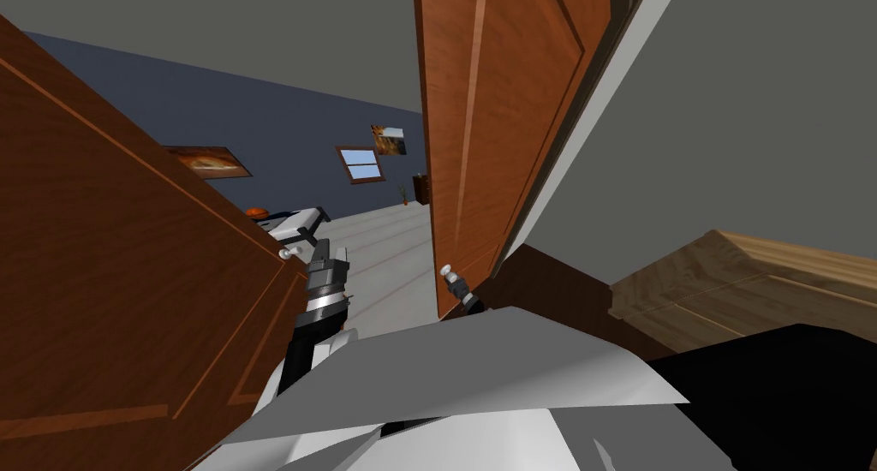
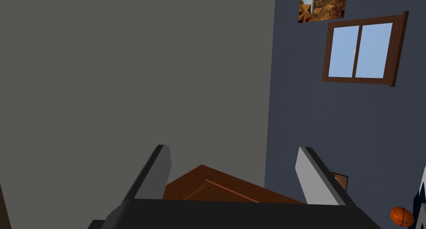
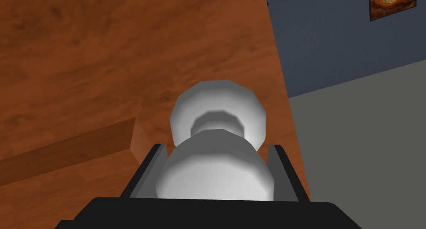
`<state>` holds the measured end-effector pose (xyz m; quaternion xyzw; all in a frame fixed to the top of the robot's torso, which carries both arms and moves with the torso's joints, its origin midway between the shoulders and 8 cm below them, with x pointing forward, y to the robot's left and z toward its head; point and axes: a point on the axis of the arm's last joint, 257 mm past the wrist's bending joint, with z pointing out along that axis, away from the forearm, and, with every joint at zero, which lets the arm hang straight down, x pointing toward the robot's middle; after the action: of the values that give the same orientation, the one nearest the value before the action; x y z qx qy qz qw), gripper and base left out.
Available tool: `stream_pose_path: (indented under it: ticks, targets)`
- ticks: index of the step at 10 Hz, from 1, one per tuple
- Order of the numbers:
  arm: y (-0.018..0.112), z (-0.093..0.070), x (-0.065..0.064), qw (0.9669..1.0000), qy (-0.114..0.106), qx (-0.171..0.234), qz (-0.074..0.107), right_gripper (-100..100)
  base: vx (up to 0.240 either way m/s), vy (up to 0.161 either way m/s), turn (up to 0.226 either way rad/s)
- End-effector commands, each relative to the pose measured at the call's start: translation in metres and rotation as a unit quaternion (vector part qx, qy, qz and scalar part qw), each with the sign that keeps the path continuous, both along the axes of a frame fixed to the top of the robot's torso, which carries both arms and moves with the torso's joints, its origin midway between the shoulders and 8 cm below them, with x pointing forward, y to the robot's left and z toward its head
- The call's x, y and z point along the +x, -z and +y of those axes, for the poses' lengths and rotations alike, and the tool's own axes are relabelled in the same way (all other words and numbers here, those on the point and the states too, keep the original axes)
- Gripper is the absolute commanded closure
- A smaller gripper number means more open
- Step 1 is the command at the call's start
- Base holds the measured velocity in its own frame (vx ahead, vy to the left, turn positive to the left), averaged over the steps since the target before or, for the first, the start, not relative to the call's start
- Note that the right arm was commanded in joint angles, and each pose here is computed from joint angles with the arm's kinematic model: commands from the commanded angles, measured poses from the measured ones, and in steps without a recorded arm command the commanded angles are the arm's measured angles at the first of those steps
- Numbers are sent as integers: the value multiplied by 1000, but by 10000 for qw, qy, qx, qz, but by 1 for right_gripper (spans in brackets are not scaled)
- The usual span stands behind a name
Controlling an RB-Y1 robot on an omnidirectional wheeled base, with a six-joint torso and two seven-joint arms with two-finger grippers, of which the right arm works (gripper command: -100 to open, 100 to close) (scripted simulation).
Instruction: Push the door open
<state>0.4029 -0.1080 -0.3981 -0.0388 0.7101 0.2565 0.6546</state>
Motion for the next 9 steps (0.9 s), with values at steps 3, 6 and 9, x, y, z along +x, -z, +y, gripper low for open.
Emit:
stream_pose_path:
  ticks: [3,6,9]
  targets:
    - [-6,-6,6,9990,50,427,125,100,24,17,-23]
    - [-6,-7,8,9961,64,826,289,100,37,25,-28]
    - [-7,-8,10,9916,77,1210,448,100,41,28,-41]
